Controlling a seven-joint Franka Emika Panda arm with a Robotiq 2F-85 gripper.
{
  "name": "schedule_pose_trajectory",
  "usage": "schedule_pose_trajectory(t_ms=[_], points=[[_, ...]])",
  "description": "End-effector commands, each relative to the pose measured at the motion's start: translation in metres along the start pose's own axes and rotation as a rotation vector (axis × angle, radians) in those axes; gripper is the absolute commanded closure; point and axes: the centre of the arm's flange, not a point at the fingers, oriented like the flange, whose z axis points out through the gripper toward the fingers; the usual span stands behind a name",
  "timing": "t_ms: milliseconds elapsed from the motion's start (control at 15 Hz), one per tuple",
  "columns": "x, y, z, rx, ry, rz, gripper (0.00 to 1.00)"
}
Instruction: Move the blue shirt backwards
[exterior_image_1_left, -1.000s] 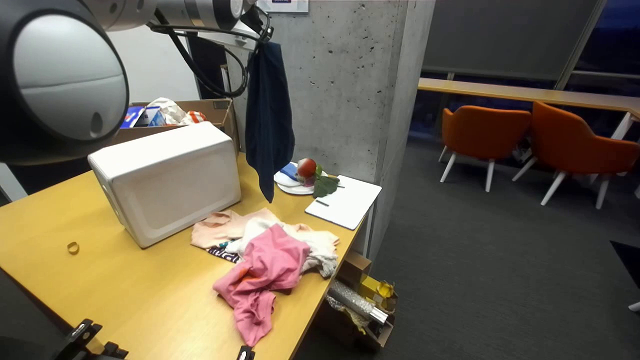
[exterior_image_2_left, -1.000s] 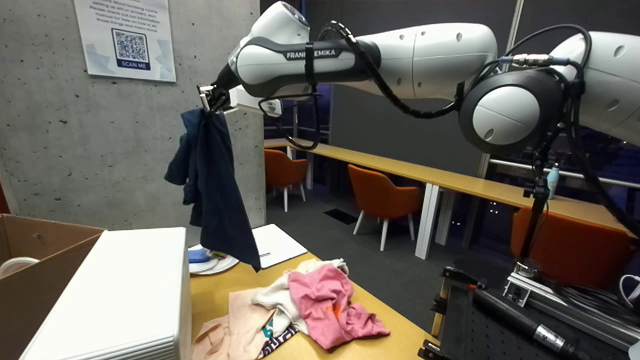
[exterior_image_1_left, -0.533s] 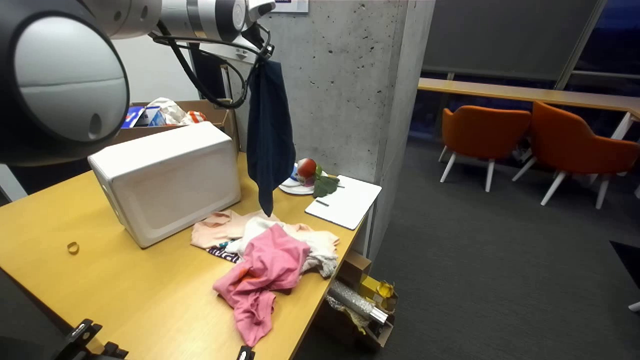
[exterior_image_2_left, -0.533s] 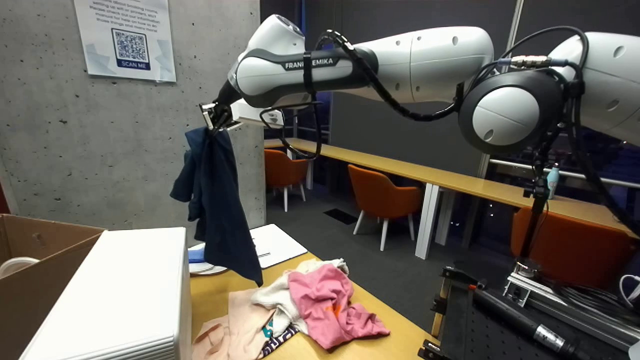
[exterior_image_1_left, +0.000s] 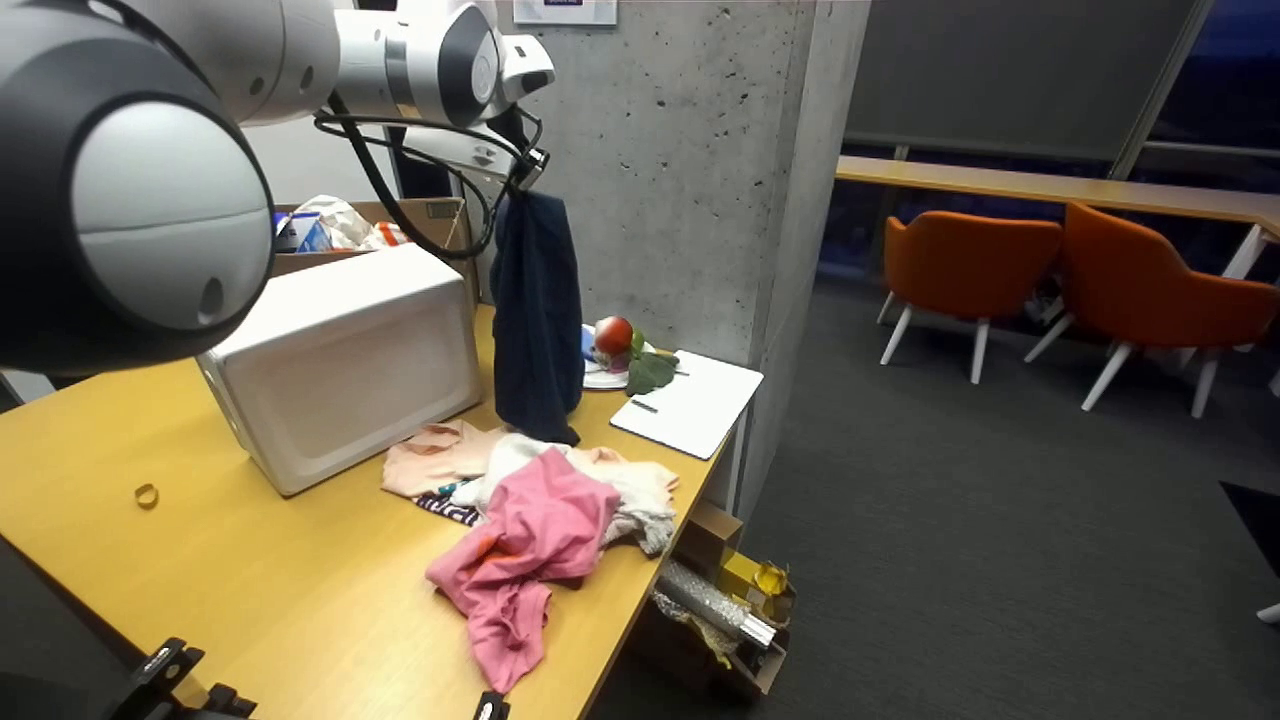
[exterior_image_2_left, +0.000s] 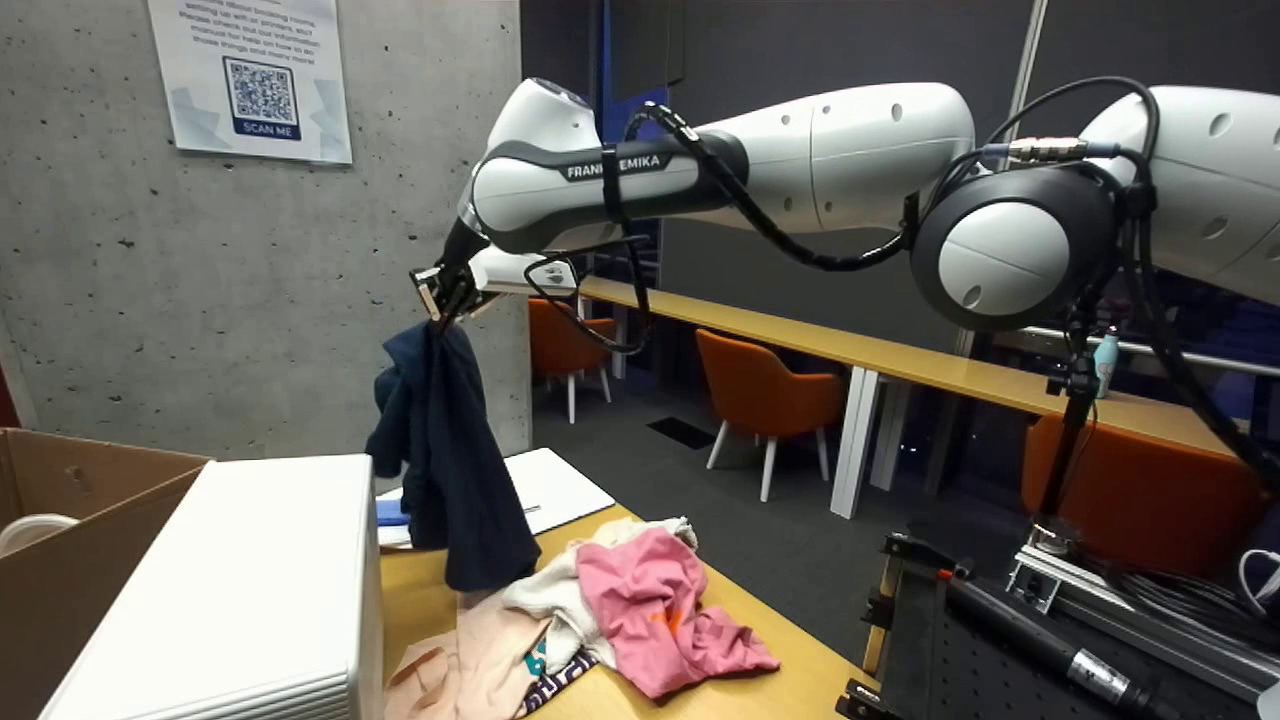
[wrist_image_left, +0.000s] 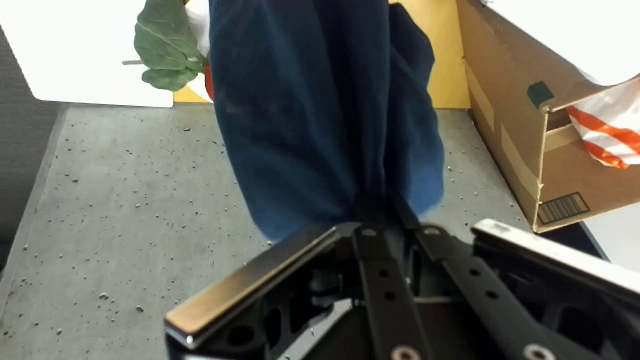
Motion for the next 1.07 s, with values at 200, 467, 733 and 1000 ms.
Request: schedule_pose_trajectory(t_ms=[200, 467, 733, 1000], points=[[0.048, -0.011, 0.059, -0.006, -0.051, 0.031, 0.36], [0.045, -0.009, 0.058, -0.042, -0.129, 0.044, 0.06], [0.046, -0.006, 0.047, -0.101, -0.230, 0.056, 0.00], [0.049, 0.002, 0.028, -0.201, -0.328, 0.064, 0.00]])
